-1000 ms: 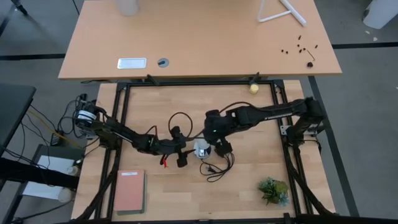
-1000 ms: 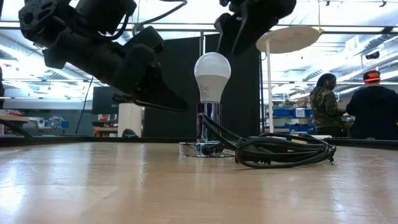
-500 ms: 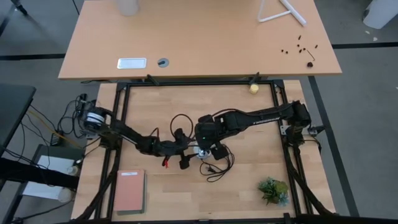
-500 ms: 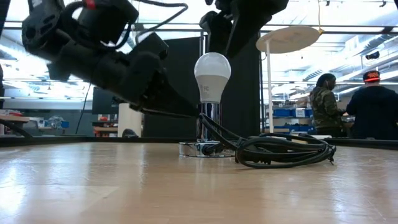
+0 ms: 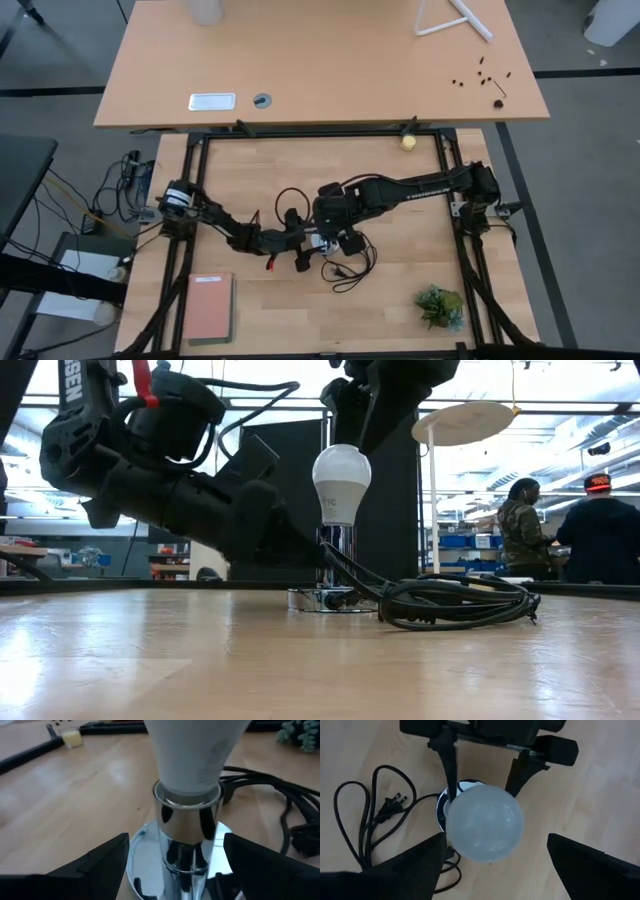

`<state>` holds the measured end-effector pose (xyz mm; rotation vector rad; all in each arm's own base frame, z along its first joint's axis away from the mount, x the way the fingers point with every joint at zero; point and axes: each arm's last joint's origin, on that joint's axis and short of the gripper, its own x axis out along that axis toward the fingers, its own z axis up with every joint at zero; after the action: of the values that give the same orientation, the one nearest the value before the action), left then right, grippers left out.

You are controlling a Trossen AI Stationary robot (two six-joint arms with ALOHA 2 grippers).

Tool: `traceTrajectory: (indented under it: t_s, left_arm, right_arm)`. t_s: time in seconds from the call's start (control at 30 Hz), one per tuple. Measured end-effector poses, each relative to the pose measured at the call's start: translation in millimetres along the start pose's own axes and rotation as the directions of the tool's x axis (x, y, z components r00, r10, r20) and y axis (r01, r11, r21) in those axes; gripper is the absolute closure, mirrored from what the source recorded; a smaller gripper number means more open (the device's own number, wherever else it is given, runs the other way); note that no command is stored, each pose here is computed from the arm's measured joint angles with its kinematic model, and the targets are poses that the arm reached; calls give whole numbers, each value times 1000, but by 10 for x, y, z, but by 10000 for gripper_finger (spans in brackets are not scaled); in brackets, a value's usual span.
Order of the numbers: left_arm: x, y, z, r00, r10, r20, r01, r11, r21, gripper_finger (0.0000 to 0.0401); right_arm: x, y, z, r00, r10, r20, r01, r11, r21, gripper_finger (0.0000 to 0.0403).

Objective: Screw lightbulb
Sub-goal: Insert the white lightbulb into the silver lamp

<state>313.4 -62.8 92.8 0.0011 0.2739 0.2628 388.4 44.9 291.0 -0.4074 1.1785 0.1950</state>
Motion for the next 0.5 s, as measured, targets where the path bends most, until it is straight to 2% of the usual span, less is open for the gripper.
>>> traceTrajectory:
  t_s: [0.3, 0.5]
  left_arm:
    - [132, -77, 43, 1000, -6, 28, 5, 999, 54, 78]
    - [134, -67, 46, 999, 22, 32, -24, 998, 64, 113]
  right_arm:
    - [129, 30, -49, 1000, 4, -16, -4, 1000, 0, 49]
    - [126, 25, -36, 1000, -1, -1, 1, 1000, 11, 53]
